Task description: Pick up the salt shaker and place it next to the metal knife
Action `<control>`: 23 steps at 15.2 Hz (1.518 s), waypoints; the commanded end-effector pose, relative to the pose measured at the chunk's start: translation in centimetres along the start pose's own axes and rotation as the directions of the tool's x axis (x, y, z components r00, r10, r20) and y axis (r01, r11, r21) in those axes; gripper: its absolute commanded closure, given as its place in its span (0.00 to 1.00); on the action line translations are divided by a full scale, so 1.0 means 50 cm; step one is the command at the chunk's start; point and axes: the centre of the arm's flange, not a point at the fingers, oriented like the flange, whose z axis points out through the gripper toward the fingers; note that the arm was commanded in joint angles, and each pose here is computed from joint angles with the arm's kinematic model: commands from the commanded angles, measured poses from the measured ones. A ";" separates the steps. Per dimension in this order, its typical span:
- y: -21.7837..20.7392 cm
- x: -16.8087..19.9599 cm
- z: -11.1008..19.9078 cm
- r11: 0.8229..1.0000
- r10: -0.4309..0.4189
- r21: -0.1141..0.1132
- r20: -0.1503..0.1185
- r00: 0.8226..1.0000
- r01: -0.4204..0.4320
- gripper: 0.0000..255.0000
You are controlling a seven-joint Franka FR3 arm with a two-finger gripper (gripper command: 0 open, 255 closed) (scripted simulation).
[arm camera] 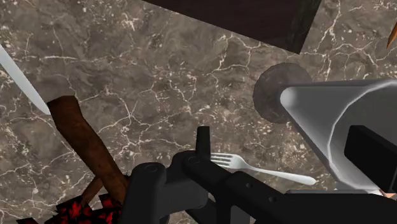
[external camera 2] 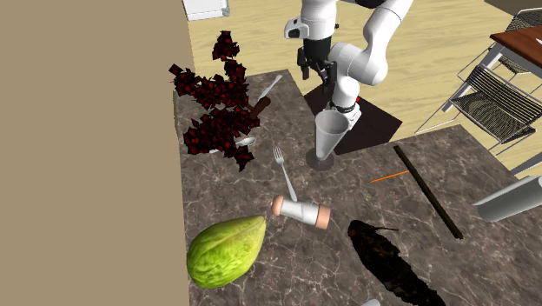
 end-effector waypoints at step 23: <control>-0.394 0.357 0.272 0.858 0.509 -0.082 0.006 0.861 -0.507 0.00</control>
